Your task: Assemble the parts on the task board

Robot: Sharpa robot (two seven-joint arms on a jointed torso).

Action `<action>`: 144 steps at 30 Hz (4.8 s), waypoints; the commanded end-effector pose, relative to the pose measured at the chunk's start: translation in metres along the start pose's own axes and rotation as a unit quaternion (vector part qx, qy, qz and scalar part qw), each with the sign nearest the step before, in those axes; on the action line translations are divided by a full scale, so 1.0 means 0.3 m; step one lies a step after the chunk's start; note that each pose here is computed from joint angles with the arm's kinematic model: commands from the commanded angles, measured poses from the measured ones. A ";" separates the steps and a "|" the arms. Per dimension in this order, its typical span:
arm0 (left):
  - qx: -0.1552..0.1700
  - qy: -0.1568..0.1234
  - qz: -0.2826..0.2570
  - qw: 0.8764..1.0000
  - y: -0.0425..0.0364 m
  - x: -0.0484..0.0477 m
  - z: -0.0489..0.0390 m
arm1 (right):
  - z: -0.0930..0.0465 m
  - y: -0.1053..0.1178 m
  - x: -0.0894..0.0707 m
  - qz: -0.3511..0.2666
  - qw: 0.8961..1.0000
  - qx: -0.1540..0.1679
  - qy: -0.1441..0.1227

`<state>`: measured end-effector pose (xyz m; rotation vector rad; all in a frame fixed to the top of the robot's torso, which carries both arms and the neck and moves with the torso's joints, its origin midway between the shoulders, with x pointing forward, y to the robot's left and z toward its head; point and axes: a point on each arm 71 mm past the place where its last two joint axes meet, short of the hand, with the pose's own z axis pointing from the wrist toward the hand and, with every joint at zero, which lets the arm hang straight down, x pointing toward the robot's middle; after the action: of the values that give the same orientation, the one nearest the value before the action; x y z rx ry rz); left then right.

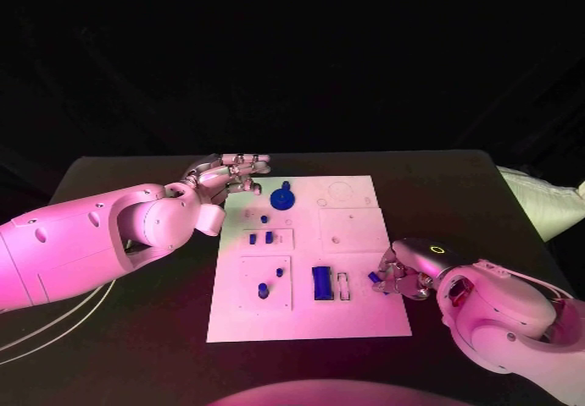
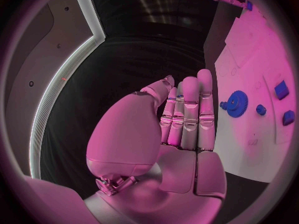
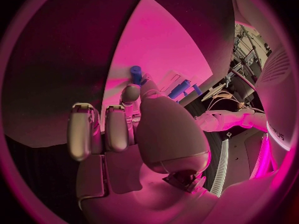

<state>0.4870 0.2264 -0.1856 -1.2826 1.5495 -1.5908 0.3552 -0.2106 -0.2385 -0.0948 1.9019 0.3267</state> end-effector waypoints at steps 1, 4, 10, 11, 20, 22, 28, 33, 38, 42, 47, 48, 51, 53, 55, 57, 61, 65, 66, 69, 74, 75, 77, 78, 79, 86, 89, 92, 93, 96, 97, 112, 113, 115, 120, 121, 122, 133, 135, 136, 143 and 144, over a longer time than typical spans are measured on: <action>0.000 0.012 -0.005 1.000 0.000 0.010 0.001 | 0.000 -0.019 0.053 -0.070 0.996 0.013 0.044; -0.001 0.013 -0.005 1.000 0.001 0.012 0.001 | 0.001 -0.015 0.058 -0.085 0.995 0.011 0.049; -0.002 0.014 -0.005 1.000 0.002 0.013 0.002 | -0.001 0.000 0.062 -0.095 0.994 0.004 0.050; -0.002 0.014 -0.005 1.000 0.002 0.013 0.002 | -0.002 0.003 0.061 -0.092 0.995 0.003 0.047; -0.002 0.015 -0.005 1.000 0.003 0.013 0.001 | -0.012 0.027 0.033 0.009 1.000 -0.004 -0.005; -0.002 0.015 -0.005 1.000 0.003 0.013 0.000 | -0.018 0.034 0.023 0.040 0.999 -0.005 -0.019; -0.002 0.016 -0.005 1.000 0.004 0.013 -0.001 | -0.038 0.051 -0.002 0.122 0.992 -0.002 -0.042; -0.002 0.017 -0.005 1.000 0.005 0.015 -0.001 | -0.044 0.054 -0.002 0.181 0.983 0.013 -0.023; -0.003 0.018 -0.005 1.000 0.005 0.017 -0.002 | -0.038 0.049 0.017 0.222 0.975 0.031 0.013; -0.003 0.018 -0.003 1.000 0.005 0.018 -0.002 | -0.030 0.055 0.027 0.233 0.971 0.034 0.028; -0.003 0.019 -0.003 1.000 0.005 0.020 -0.002 | -0.020 0.065 0.037 0.237 0.970 0.033 0.040; -0.003 0.019 -0.003 1.000 0.005 0.021 -0.002 | -0.017 0.067 0.040 0.237 0.970 0.033 0.042; -0.003 0.020 -0.001 1.000 0.005 0.023 -0.002 | -0.008 0.073 0.045 0.238 0.970 0.033 0.043; -0.003 0.021 0.000 1.000 0.005 0.023 -0.001 | -0.004 0.077 0.047 0.239 0.970 0.032 0.043; -0.002 0.021 0.001 1.000 0.005 0.024 -0.001 | -0.001 0.081 0.048 0.239 0.970 0.031 0.042; -0.002 0.021 0.001 1.000 0.005 0.025 -0.001 | 0.001 0.086 0.049 0.239 0.970 0.030 0.041; -0.003 0.022 0.002 1.000 0.005 0.026 -0.001 | 0.004 0.090 0.051 0.234 0.971 0.027 0.044; -0.003 0.022 0.002 1.000 0.005 0.026 -0.001 | 0.006 0.093 0.052 0.226 0.973 0.024 0.046; -0.003 0.022 0.002 1.000 0.005 0.026 -0.001 | 0.007 0.094 0.052 0.225 0.973 0.023 0.046; -0.003 0.023 0.002 1.000 0.005 0.027 -0.001 | 0.009 0.098 0.053 0.221 0.974 0.021 0.046; -0.004 0.022 0.002 1.000 0.006 0.027 0.000 | 0.011 0.102 0.054 0.217 0.975 0.018 0.048; -0.005 0.022 0.002 1.000 0.006 0.027 0.000 | 0.011 0.102 0.055 0.216 0.975 0.018 0.048; -0.005 0.023 0.002 1.000 0.006 0.028 0.000 | 0.012 0.103 0.055 0.214 0.975 0.017 0.049; -0.005 0.023 0.002 1.000 0.006 0.029 0.000 | 0.012 0.102 0.055 0.214 0.975 0.017 0.049; -0.005 0.023 0.002 1.000 0.006 0.029 0.000 | 0.012 0.102 0.055 0.213 0.976 0.017 0.049; -0.006 0.024 0.002 1.000 0.007 0.031 0.000 | 0.014 0.103 0.055 0.209 0.977 0.016 0.047; -0.006 0.024 0.001 1.000 0.007 0.031 0.000 | 0.014 0.103 0.055 0.208 0.977 0.015 0.047; -0.006 0.025 0.001 1.000 0.007 0.032 0.001 | 0.014 0.103 0.055 0.208 0.977 0.015 0.047; -0.006 0.025 0.001 1.000 0.007 0.032 0.001 | 0.014 0.103 0.055 0.207 0.977 0.015 0.047; -0.007 0.025 0.001 1.000 0.007 0.032 0.001 | 0.012 0.103 0.054 0.206 0.977 0.014 0.047; -0.007 0.025 0.001 1.000 0.007 0.031 0.001 | 0.011 0.103 0.054 0.206 0.977 0.014 0.047; -0.007 0.024 0.001 1.000 0.008 0.028 0.001 | 0.000 0.095 0.059 0.192 0.980 0.008 0.061; -0.008 0.024 0.001 1.000 0.008 0.029 0.002 | 0.002 0.095 0.059 0.191 0.980 0.008 0.061; -0.008 0.025 0.001 1.000 0.008 0.029 0.002 | 0.007 0.097 0.061 0.191 0.980 0.008 0.060; -0.008 0.026 0.001 1.000 0.009 0.031 0.002 | 0.023 0.101 0.069 0.191 0.980 0.009 0.059; -0.009 0.026 0.001 1.000 0.009 0.031 0.002 | 0.026 0.101 0.070 0.192 0.980 0.010 0.059; -0.009 0.025 0.001 1.000 0.009 0.030 0.002 | 0.028 0.101 0.071 0.192 0.980 0.010 0.059; -0.009 0.024 0.002 1.000 0.009 0.026 0.002 | 0.010 0.103 0.056 0.216 0.975 0.007 0.045; -0.009 0.023 0.002 1.000 0.009 0.024 0.002 | 0.004 0.097 0.047 0.229 0.973 0.006 0.041; -0.009 0.023 0.002 1.000 0.009 0.022 0.003 | 0.003 0.092 0.041 0.238 0.970 0.006 0.038; -0.005 0.011 0.001 1.000 0.016 0.002 0.007 | 0.052 0.025 -0.023 0.380 0.925 -0.014 -0.004; -0.003 0.009 0.001 1.000 0.018 -0.001 0.006 | 0.062 0.014 -0.030 0.411 0.911 -0.018 -0.014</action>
<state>0.4877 0.2263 -0.1918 -1.2835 1.5822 -1.5780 0.3694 -0.2023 -0.2396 0.4999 1.9371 0.6984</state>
